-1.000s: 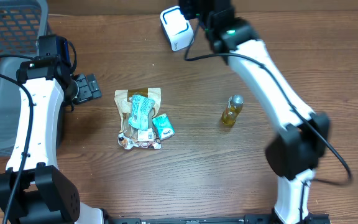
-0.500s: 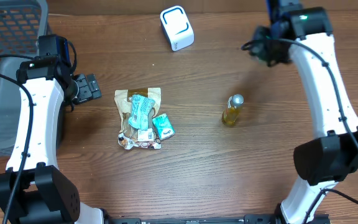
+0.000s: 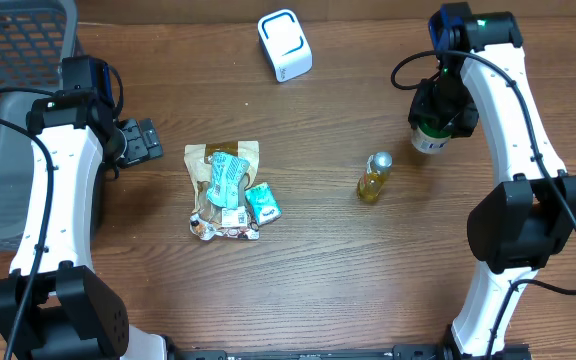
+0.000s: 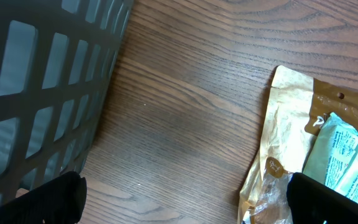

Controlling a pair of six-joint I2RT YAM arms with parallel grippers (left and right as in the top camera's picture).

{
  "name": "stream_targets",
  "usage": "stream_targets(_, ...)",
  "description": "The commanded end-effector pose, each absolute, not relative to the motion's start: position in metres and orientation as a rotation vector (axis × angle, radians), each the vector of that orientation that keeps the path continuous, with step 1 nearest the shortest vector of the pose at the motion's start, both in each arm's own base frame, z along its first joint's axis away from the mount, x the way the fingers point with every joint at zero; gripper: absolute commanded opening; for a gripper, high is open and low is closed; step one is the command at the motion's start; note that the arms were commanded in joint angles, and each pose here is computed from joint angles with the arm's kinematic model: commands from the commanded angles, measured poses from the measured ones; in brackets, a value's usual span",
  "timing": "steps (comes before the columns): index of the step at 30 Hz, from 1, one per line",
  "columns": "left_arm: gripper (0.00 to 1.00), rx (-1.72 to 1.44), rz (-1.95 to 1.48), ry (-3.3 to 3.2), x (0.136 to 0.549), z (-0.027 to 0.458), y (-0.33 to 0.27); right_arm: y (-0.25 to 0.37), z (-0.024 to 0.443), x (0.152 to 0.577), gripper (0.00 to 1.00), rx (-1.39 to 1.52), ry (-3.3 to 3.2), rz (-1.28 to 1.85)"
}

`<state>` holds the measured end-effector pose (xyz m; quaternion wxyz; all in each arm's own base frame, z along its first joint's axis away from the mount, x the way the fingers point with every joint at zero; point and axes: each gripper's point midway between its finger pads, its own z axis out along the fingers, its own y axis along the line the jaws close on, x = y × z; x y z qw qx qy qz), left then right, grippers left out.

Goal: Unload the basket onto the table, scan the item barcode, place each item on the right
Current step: 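Move the jar right and lower it onto the table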

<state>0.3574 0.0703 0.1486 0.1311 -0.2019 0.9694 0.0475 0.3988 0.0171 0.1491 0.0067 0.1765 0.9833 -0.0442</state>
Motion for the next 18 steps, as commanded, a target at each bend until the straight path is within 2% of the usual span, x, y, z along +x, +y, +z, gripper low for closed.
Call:
stream_targets(1, 1.00, -0.570, 0.153, 2.781, 0.361, 0.161, 0.073, 0.015, 0.157, 0.402, 0.22, 0.568, 3.044, -0.128)
stream_targets(13, 1.00, -0.570, 0.153, 2.781, 0.361, 0.161, 0.073, 0.015, 0.156, 0.400, 0.23, 0.562, 3.053, -0.134)
stream_targets(18, 1.00, -0.570, 0.153, 2.781, 0.361, 0.161, 0.073, 0.010, 0.142, 0.396, 0.23, 0.575, 3.076, -0.162)
